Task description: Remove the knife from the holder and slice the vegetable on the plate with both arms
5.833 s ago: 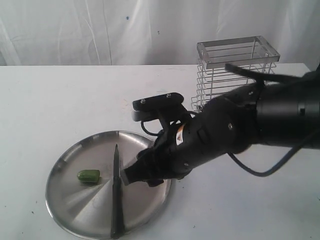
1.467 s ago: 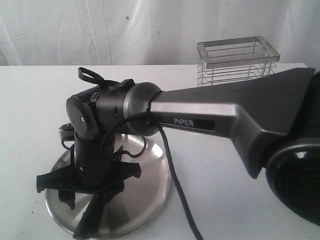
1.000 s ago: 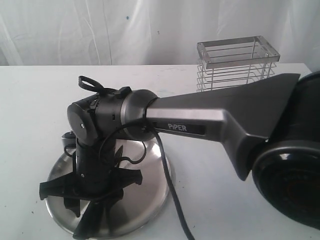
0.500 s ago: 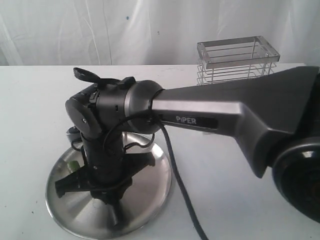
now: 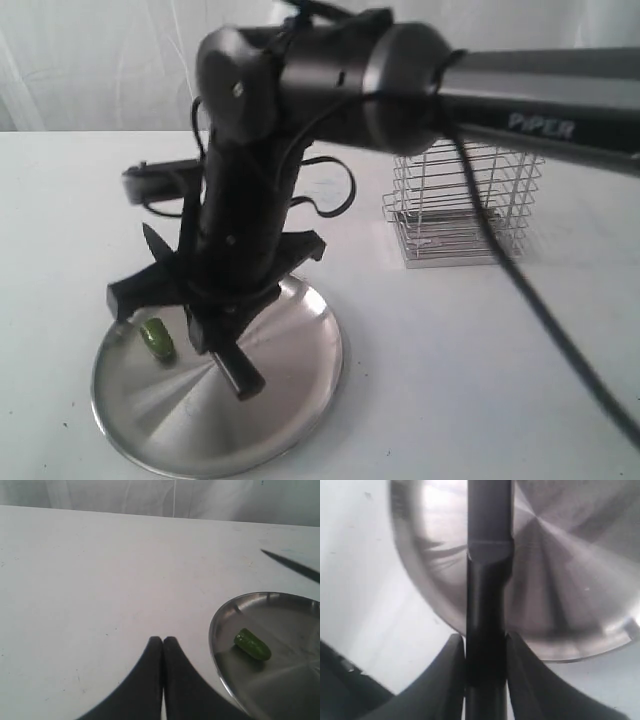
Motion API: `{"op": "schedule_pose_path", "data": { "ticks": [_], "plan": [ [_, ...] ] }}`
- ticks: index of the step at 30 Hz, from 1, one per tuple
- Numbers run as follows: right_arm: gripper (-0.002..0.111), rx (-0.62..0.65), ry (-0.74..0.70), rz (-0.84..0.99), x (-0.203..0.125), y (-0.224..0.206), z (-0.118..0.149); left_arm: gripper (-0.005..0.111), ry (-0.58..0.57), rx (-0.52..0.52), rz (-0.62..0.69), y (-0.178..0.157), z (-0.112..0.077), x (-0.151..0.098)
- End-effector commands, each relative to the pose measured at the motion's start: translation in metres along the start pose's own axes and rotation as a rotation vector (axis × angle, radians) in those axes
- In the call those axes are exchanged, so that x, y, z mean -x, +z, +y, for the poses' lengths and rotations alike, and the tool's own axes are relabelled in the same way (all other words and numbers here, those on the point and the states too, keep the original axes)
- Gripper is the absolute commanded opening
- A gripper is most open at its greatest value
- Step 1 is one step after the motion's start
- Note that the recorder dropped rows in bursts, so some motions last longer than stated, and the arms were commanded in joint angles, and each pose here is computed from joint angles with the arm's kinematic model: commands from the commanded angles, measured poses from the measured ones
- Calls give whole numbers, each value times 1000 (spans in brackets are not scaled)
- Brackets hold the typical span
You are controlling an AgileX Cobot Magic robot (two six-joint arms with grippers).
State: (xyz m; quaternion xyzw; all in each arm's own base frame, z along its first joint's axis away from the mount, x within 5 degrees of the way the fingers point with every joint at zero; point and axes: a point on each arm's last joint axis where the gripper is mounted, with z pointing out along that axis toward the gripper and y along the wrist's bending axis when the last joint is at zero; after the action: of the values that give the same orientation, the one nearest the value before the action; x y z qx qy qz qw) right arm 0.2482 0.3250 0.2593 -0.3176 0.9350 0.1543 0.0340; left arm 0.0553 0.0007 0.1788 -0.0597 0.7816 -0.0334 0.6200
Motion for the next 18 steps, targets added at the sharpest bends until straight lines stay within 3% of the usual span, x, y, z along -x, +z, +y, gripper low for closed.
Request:
{"op": "schedule_pose_path", "data": {
  "ticks": [1,5,11,18],
  "plan": [
    [0,205,-22,-24,3,-31,-26,0,-8,-7,-2,0,0,-1],
    [0,400,13,-65,3,-34,-58,0,-8,-7,-2,0,0,-1],
    [0,474,167,-28,-24,-9,-124,0,-8,-7,-2,0,0,-1],
    [0,699,179,-69,-61,20,-128,0,-8,-7,-2,0,0,-1]
  ]
}}
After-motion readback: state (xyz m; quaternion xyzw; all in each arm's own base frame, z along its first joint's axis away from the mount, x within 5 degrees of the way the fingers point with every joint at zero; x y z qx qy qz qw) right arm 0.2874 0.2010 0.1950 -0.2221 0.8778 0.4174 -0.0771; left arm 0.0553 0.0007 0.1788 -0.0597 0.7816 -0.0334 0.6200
